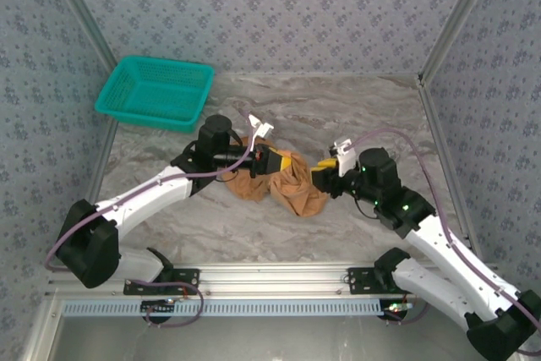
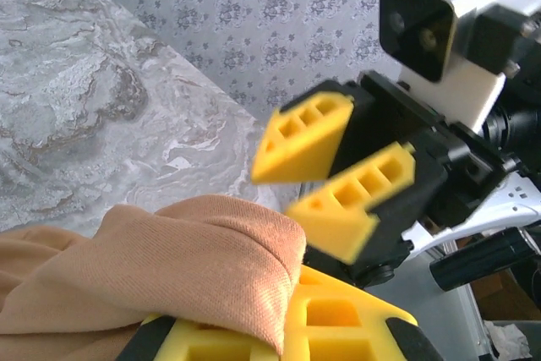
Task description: Fold the inside-out t-shirt
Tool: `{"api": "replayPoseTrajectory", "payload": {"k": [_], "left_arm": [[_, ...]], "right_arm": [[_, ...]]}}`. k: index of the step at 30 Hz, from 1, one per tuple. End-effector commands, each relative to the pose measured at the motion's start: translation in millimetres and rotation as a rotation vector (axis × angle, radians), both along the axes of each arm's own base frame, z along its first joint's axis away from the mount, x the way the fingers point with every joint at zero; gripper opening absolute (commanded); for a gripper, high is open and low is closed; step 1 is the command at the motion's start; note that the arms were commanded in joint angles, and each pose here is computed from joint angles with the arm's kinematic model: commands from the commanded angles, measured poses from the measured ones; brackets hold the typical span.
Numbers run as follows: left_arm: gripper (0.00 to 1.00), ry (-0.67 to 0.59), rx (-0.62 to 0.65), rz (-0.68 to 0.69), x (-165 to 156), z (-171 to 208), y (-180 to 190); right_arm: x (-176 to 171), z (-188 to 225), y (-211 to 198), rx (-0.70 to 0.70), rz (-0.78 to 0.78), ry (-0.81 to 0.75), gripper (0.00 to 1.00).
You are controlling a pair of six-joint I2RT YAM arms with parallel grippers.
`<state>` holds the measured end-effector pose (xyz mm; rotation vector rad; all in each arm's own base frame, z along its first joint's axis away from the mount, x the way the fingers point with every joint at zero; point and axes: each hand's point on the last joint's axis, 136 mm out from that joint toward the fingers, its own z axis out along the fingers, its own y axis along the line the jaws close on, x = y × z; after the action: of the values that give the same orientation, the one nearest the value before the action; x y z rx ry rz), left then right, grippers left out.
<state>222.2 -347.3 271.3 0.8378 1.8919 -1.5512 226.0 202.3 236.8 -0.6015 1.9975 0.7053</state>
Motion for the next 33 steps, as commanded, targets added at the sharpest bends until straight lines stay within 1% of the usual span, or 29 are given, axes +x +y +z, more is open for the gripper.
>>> {"api": "replayPoseTrajectory", "payload": {"k": [1, 6, 11, 16, 17, 18, 20, 21, 22, 24, 27, 29, 30, 32, 33], "left_arm": [[0.00, -0.024, -0.032, 0.004, -0.1, 11.6, 1.9], [0.00, -0.033, -0.025, 0.006, -1.7, 11.1, 4.0], [0.00, -0.039, -0.018, 0.009, -2.2, 10.9, 5.2], [0.00, -0.051, -0.019, 0.018, -2.3, 11.6, 6.9], [0.00, -0.053, -0.019, 0.022, -1.6, 12.1, 7.0], [0.00, -0.058, -0.020, 0.026, -1.3, 13.0, 7.4], [0.00, -0.065, -0.018, 0.041, 0.3, 12.9, 8.8], [0.00, -0.070, -0.017, 0.056, 2.7, 13.1, 11.0], [0.00, -0.066, -0.013, 0.074, 5.8, 11.4, 13.5], [0.00, -0.050, -0.007, 0.125, 16.5, 7.6, 21.6], [0.00, 0.020, 0.001, 0.201, 37.9, -4.3, 35.7], [0.00, 0.049, 0.031, 0.244, 49.5, -14.8, 41.1], [0.01, 0.056, 0.045, 0.268, 55.2, -19.3, 42.7], [0.07, 0.067, 0.083, 0.310, 63.6, -27.3, 45.2], [0.13, 0.069, 0.102, 0.338, 68.9, -29.9, 46.6]], "right_arm": [[-1.4, -17.8, 14.1, -0.033, 0.072, 0.018, 0.40], [14.2, -25.8, 24.8, -0.042, 0.069, 0.028, 0.42], [17.8, -36.2, 33.7, -0.039, 0.097, 0.054, 0.44], [14.1, -45.6, 44.8, 0.001, 0.145, 0.093, 0.43], [12.7, -46.7, 47.9, 0.012, 0.161, 0.102, 0.41], [11.3, -48.7, 50.8, 0.023, 0.176, 0.115, 0.34], [7.9, -48.0, 54.3, 0.056, 0.205, 0.131, 0.17], [6.3, -44.0, 54.1, 0.080, 0.220, 0.135, 0.06], [3.6, -38.3, 52.3, 0.105, 0.235, 0.137, 0.00], [-2.8, -21.7, 45.6, 0.176, 0.257, 0.126, 0.00], [-11.4, 12.8, 35.1, 0.358, 0.293, 0.093, 0.00], [-12.3, 27.8, 30.8, 0.450, 0.308, 0.086, 0.00], [-12.9, 35.1, 30.5, 0.488, 0.323, 0.071, 0.00], [-12.9, 44.2, 32.1, 0.541, 0.342, 0.062, 0.00], [-12.4, 50.0, 32.9, 0.563, 0.352, 0.045, 0.00]]}}
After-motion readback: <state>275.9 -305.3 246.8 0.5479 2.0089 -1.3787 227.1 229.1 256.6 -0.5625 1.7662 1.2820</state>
